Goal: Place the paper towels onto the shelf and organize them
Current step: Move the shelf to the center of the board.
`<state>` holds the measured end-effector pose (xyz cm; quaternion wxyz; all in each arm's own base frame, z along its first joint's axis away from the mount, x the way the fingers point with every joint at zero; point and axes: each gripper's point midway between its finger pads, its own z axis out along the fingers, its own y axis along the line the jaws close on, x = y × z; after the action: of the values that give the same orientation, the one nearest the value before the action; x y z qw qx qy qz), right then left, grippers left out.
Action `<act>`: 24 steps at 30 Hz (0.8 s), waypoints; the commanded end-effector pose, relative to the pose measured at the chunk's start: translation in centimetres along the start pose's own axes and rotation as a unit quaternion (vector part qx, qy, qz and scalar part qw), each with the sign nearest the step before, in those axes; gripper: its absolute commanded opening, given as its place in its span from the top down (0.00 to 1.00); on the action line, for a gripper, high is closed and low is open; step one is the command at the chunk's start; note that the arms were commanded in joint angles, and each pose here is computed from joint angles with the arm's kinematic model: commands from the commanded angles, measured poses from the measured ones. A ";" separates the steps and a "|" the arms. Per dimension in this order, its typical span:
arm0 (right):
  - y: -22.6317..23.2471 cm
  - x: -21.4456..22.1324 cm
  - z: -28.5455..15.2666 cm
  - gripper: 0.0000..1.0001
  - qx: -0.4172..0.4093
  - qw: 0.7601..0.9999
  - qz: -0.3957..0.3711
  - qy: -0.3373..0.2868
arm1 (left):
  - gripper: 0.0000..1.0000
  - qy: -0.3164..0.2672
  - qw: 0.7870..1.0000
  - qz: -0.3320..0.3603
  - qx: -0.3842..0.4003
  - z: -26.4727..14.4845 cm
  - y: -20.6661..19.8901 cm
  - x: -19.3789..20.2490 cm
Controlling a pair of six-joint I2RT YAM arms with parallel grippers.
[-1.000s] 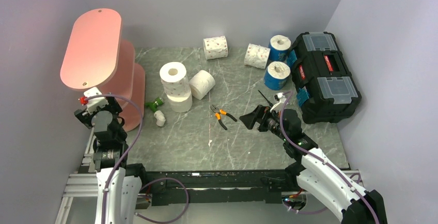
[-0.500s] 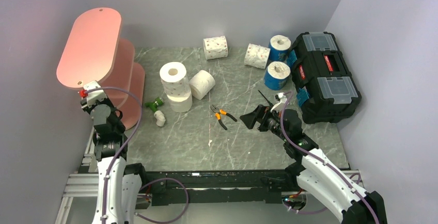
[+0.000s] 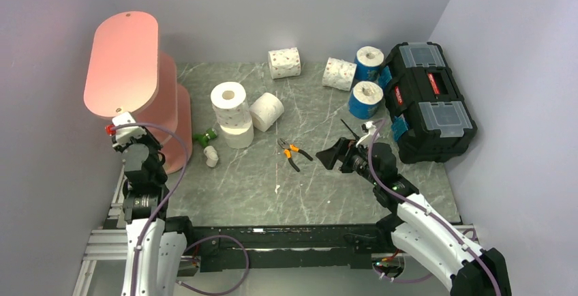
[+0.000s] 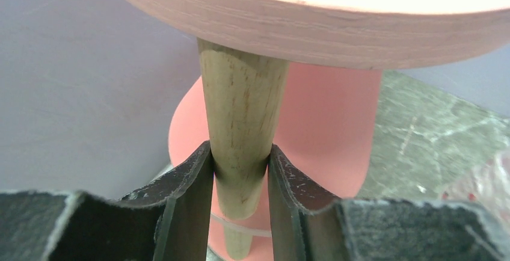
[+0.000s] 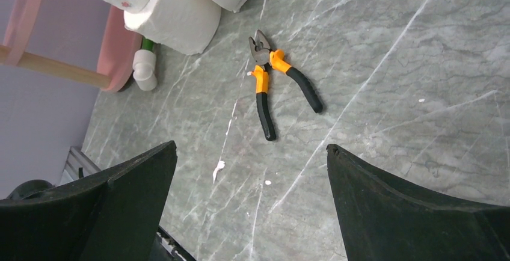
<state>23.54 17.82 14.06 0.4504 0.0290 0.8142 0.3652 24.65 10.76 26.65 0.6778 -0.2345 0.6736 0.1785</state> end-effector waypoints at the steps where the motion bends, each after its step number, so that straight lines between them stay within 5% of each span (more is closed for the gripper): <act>1: 1.9 -3.0 0.0 0.03 -0.017 0.999 -0.004 -0.039 | 1.00 0.056 0.990 -0.059 0.113 -2.2 -5.0 1.7; 24: 4.2 -6.1 0.6 0.03 -0.021 0.998 -0.014 -0.051 | 1.00 0.188 0.945 -0.147 0.225 -8.8 -10.1 6.1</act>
<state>25.57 18.46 18.05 0.4731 0.0332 0.7997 0.3682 24.10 1.68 26.68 0.6774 -0.2205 0.7012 -0.0262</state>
